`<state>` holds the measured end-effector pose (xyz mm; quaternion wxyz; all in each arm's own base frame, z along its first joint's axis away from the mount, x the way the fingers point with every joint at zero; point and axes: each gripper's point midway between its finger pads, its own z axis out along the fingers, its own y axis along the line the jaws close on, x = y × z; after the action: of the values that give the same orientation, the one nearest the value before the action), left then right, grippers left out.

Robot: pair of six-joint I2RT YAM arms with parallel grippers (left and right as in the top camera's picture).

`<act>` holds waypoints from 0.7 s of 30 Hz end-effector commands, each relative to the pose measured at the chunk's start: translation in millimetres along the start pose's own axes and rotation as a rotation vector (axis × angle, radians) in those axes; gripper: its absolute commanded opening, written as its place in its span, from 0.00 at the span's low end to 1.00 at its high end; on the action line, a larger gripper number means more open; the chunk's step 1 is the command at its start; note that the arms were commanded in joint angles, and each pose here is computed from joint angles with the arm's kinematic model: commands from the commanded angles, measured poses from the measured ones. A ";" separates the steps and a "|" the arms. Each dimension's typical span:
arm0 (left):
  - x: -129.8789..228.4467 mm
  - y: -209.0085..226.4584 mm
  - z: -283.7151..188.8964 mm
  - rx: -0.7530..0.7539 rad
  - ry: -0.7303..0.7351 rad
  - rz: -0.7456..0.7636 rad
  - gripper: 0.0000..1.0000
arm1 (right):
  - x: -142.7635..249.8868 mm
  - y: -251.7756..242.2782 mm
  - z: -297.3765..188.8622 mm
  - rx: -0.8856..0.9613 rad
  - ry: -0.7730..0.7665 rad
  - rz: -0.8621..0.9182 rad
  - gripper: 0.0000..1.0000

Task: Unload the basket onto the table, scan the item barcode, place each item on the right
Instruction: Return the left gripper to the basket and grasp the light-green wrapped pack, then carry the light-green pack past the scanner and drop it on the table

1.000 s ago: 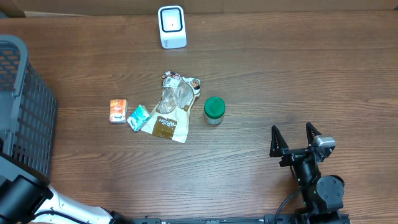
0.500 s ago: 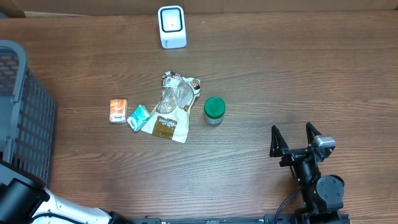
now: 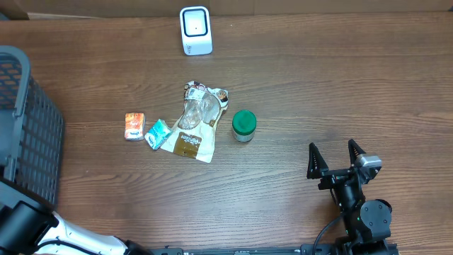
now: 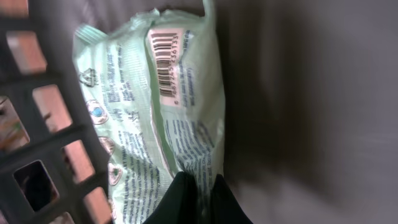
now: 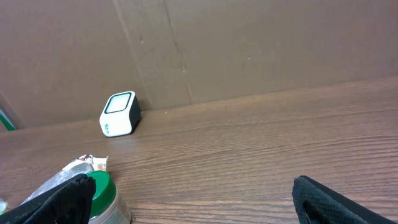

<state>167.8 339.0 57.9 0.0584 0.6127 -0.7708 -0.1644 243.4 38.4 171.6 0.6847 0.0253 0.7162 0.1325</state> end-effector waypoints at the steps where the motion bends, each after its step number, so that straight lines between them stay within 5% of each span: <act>1: -27.8 -31.8 -73.7 0.184 -0.146 -0.005 0.04 | 1.8 -0.7 0.3 0.000 -0.003 -0.005 1.00; 14: 10.1 -54.2 -288.5 0.547 -0.625 0.076 0.04 | 1.8 -0.6 0.3 -0.001 -0.003 -0.005 1.00; 21: 141.2 -69.8 -404.4 0.885 -0.806 0.362 0.04 | 1.8 -0.6 0.3 -0.001 -0.003 -0.005 1.00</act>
<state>314.2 182.3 360.8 -0.4160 0.4006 -0.8109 -0.0949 243.4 38.4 171.6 0.6847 0.0253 0.7162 0.1325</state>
